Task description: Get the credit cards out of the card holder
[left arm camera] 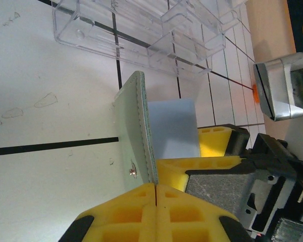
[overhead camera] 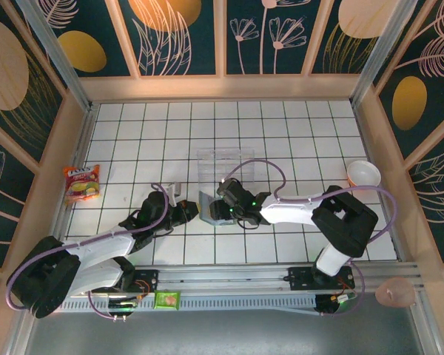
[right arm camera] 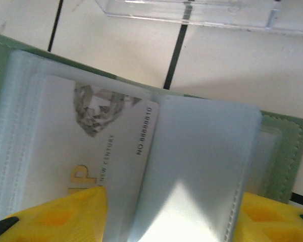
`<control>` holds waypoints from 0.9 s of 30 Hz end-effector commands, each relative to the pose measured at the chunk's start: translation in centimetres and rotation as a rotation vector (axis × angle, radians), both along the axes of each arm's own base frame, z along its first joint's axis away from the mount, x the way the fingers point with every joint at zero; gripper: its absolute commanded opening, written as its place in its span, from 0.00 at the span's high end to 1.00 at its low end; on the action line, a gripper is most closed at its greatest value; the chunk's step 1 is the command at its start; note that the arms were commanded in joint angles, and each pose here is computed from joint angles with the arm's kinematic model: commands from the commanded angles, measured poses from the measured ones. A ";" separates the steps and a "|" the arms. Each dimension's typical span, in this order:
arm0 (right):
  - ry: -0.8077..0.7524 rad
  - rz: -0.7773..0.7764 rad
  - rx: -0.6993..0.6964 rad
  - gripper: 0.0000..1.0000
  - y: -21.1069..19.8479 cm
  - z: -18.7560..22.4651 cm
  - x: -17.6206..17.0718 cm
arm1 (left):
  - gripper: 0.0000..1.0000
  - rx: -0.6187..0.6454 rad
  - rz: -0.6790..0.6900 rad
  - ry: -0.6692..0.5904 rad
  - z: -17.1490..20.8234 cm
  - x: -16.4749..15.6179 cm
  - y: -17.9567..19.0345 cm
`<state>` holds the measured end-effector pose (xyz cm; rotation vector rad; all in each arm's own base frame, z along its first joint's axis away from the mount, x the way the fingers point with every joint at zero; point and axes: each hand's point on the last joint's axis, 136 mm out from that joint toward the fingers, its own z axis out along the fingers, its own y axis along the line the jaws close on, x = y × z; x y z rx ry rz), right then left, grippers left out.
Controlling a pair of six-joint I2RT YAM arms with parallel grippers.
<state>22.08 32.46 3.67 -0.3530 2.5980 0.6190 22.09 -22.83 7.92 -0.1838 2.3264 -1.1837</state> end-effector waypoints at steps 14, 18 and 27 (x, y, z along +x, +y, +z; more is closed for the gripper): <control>0.001 -0.230 -0.150 0.44 -7.7 -2.0 -0.8 | 1.00 0.133 0.063 0.060 -2.4 -0.2 2.1; -0.015 -0.267 -0.126 0.43 -8.5 -0.9 -1.0 | 0.84 0.166 0.087 0.081 -2.9 0.0 2.7; -0.140 -0.182 0.117 0.59 -7.1 6.4 -0.4 | 0.42 0.155 0.129 -0.017 -0.2 0.5 3.7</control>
